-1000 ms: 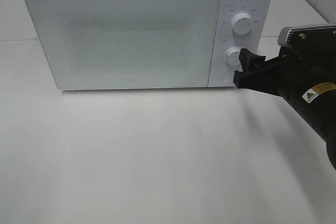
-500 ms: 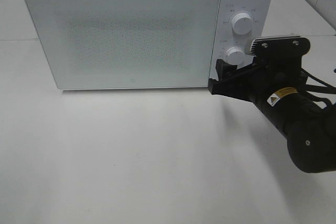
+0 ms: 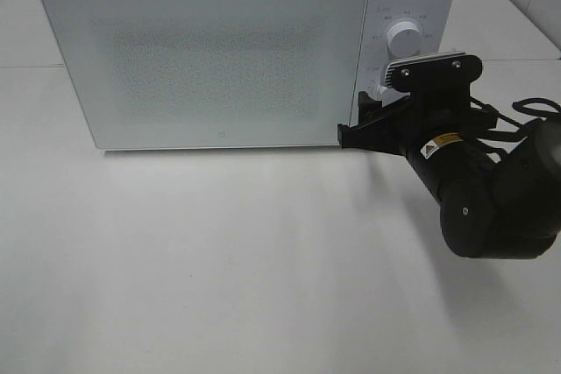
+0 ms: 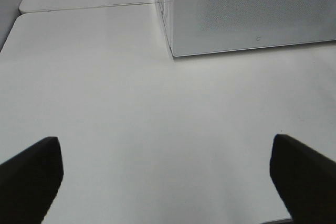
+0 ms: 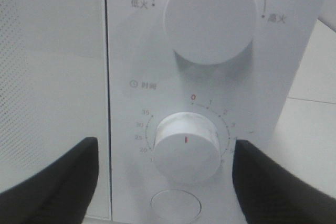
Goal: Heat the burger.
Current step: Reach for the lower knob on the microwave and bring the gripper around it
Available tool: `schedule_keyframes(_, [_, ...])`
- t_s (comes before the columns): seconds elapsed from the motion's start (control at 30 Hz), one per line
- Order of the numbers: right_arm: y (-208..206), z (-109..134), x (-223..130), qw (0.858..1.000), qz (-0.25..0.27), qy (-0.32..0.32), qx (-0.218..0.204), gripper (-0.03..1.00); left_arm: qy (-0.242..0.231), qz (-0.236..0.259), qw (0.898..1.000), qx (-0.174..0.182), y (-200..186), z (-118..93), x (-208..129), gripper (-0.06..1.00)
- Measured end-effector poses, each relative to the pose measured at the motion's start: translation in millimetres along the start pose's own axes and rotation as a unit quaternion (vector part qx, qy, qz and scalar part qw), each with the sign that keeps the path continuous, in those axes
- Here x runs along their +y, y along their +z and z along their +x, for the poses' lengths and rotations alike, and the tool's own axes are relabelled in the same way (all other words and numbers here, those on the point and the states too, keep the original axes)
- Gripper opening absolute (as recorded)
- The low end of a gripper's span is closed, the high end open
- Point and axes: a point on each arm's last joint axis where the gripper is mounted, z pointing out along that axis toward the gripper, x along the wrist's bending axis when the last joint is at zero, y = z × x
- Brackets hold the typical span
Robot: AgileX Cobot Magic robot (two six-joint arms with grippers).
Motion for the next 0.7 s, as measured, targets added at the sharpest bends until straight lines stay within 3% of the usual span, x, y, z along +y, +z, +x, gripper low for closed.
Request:
schedule_keyframes(0.23, [14,-12,2,1.000,-0.007,0.012,-0.026,0.68,0.000,0.000,1.000,0.000,0,0,0,1.00])
schedule_keyframes(0.43, [14,-12,2,0.998,-0.008,0.050,-0.026,0.67,0.000,0.000,1.000,0.000,0,0,0,1.00])
schedule_keyframes(0.7, [15,-11,-8,0.998,0.007,0.048,-0.026,0.65,0.000,0.000,1.000,0.000,0,0,0,1.00])
